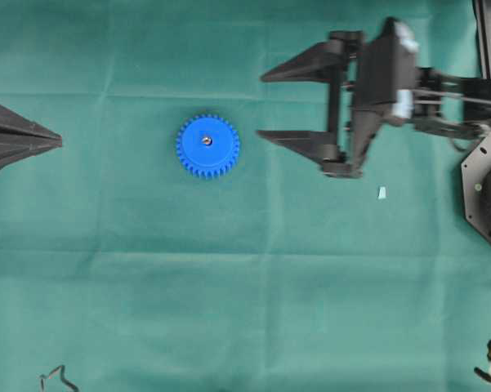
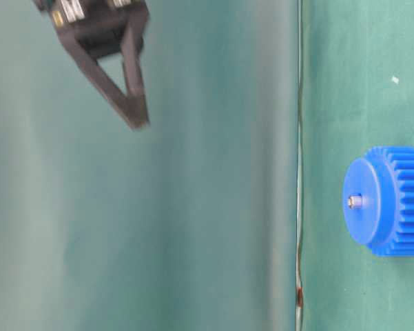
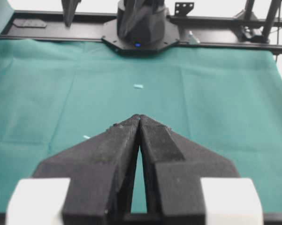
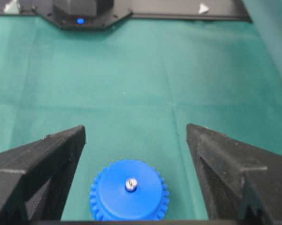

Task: Insert the shaft into the center hole of the gear.
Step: 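Open the right gripper and retract it right away from the gear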

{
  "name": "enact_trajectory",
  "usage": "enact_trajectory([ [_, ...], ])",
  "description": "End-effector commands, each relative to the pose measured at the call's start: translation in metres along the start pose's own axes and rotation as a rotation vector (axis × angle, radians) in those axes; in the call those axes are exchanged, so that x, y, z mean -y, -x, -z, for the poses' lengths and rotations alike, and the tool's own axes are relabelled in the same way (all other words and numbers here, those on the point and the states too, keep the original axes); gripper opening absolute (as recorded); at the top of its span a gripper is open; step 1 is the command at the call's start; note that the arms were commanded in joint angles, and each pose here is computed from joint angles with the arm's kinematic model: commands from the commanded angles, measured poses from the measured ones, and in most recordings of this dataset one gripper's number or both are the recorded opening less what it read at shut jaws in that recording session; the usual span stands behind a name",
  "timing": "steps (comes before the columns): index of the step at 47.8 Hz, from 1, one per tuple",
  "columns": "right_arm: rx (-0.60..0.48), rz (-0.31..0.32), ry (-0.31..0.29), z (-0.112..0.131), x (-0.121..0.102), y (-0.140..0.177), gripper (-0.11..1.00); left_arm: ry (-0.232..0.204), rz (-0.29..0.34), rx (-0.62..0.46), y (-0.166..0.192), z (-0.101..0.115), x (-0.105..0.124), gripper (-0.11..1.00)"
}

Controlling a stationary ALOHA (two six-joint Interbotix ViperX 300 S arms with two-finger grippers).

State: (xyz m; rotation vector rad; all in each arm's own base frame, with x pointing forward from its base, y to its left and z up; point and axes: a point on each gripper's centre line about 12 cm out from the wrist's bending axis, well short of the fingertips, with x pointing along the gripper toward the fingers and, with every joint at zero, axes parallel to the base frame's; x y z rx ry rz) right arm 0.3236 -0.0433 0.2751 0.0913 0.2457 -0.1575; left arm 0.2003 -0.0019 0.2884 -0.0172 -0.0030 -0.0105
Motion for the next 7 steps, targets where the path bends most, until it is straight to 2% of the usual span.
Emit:
enact_trajectory([
  [1,0.058,-0.002,-0.002,-0.011,0.0,0.021,0.92,0.0,0.002,0.018,-0.002,-0.007,0.0,0.0],
  [7,0.083,-0.007,-0.004,-0.009,0.001,0.044,0.91,0.0,0.002,0.017,-0.002,-0.007,0.0,0.0],
])
